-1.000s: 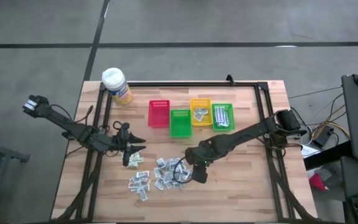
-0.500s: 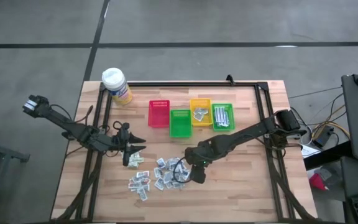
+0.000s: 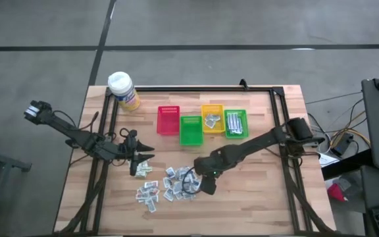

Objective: Pick & Place First Aid Supplies
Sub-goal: Put the alcohol pad into the yellow basket

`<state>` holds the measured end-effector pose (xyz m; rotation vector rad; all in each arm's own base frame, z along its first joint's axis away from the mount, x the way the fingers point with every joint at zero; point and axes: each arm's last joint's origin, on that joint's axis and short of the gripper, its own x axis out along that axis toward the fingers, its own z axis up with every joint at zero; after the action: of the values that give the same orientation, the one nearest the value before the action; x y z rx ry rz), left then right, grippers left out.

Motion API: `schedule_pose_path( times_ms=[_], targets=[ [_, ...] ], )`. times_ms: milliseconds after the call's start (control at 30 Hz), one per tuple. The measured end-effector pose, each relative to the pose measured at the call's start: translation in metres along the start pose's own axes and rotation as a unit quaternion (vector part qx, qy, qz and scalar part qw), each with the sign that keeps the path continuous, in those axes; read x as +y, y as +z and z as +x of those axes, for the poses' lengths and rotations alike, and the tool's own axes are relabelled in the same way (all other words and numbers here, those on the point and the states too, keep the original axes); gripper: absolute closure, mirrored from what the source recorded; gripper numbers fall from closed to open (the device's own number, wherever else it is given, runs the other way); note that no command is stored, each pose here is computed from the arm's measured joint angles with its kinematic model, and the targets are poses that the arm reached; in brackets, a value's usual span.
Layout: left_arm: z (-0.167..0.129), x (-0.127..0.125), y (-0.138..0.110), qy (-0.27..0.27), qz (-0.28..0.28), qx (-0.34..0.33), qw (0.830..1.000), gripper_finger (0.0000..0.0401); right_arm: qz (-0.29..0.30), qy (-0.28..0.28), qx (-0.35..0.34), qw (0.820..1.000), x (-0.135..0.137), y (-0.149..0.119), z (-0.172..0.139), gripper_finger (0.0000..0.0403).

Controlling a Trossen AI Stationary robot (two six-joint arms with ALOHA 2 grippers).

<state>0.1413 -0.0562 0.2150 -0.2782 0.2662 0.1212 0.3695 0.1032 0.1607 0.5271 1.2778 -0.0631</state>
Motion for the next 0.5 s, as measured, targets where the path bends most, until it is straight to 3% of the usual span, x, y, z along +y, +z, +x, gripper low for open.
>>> schedule_pose_path(
  times_ms=[200, 500],
  targets=[
    [0.0, 0.0, 0.0, 0.0, 0.0, 0.0, 1.0, 0.027, 0.016, 0.002, 0.045, 0.999, -0.004, -0.002, 0.021, 0.0234],
    [0.0, 0.0, 0.0, 0.0, 0.0, 0.0, 1.0, 0.027, 0.013, -0.006, 0.011, 1.0, -0.003, 0.004, 0.01, 0.0234]
  ],
)
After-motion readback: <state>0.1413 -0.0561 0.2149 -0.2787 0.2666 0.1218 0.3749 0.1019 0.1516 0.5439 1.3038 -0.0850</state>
